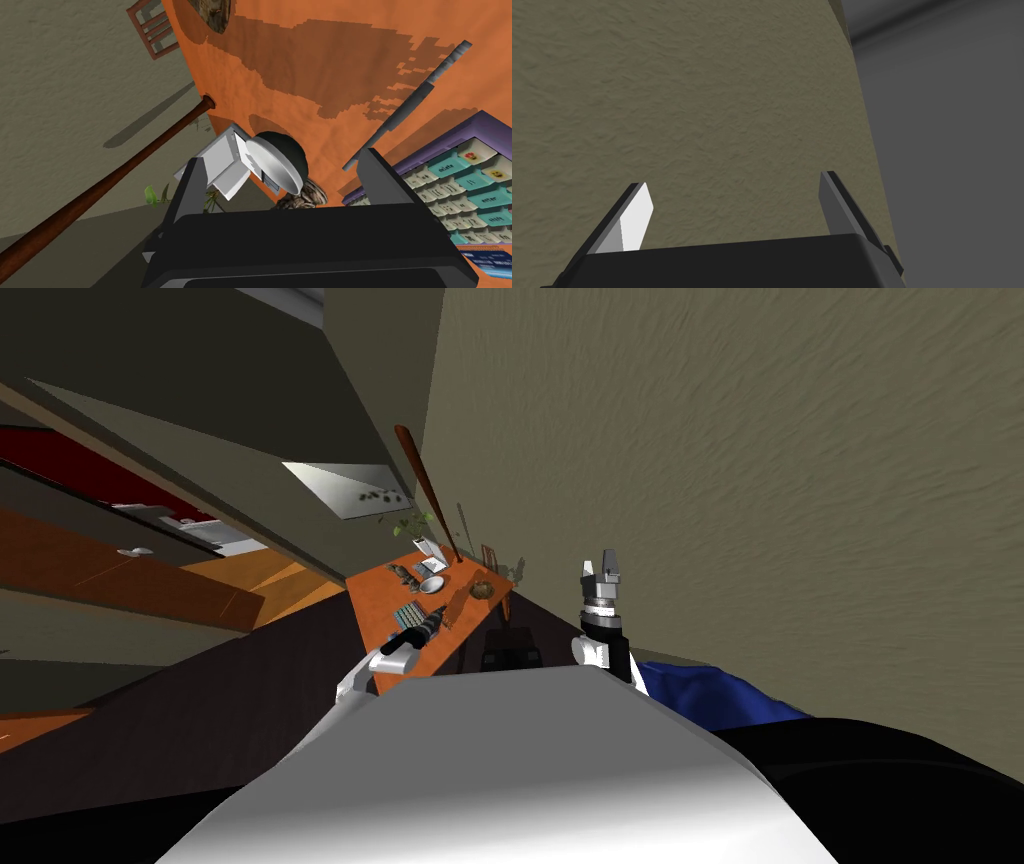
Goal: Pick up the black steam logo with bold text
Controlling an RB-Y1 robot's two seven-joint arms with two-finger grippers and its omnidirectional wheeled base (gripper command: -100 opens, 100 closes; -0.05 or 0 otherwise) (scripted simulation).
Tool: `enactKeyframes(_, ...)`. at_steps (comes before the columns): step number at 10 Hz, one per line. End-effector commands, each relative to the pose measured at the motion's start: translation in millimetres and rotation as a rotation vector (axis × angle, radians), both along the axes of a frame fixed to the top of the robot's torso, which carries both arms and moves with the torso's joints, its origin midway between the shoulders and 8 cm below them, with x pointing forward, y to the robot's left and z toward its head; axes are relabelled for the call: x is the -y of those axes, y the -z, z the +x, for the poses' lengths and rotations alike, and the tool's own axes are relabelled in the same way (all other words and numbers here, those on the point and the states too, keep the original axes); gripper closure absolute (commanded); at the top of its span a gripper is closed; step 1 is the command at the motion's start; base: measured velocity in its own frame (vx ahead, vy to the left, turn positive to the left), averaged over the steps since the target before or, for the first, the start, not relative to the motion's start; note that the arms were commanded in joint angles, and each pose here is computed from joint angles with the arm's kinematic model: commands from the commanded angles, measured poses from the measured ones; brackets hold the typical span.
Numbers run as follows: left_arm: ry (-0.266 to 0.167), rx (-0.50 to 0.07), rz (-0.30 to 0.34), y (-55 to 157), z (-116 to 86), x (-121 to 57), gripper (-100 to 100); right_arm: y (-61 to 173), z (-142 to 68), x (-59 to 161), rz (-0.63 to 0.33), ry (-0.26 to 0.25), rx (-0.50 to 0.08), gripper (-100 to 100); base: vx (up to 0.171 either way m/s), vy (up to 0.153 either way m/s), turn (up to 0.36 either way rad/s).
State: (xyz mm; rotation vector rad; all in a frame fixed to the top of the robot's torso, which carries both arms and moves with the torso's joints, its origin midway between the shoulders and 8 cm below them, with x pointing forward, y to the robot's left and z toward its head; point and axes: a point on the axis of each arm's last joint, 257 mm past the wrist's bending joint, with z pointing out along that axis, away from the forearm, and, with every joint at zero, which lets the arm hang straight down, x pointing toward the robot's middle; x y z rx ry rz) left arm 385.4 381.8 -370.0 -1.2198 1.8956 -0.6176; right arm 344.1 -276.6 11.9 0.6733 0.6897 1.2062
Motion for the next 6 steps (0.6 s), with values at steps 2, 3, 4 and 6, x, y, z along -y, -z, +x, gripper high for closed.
enactKeyframes(2,-0.005,-0.111,0.057,29.5,-20.4,-25.8,-100,0.0,0.0,0.0,0.0,0.0,0.0,0,0.041,-0.023,-0.045)
enactKeyframes(3,-0.009,-0.171,0.087,42.8,-32.8,-41.3,-100,0.0,0.0,0.0,0.0,0.0,0.0,0,0.063,-0.042,-0.143)
enactKeyframes(4,-0.013,-0.233,0.117,55.5,-46.6,-57.1,-100,0.0,0.0,0.0,0.0,0.0,0.0,0,0.081,-0.05,-0.142)
enactKeyframes(6,-0.02,-0.298,0.146,67.3,-61.9,-73.2,-100,0.0,0.0,0.0,0.0,0.0,0.0,0,0.07,-0.039,-0.091)
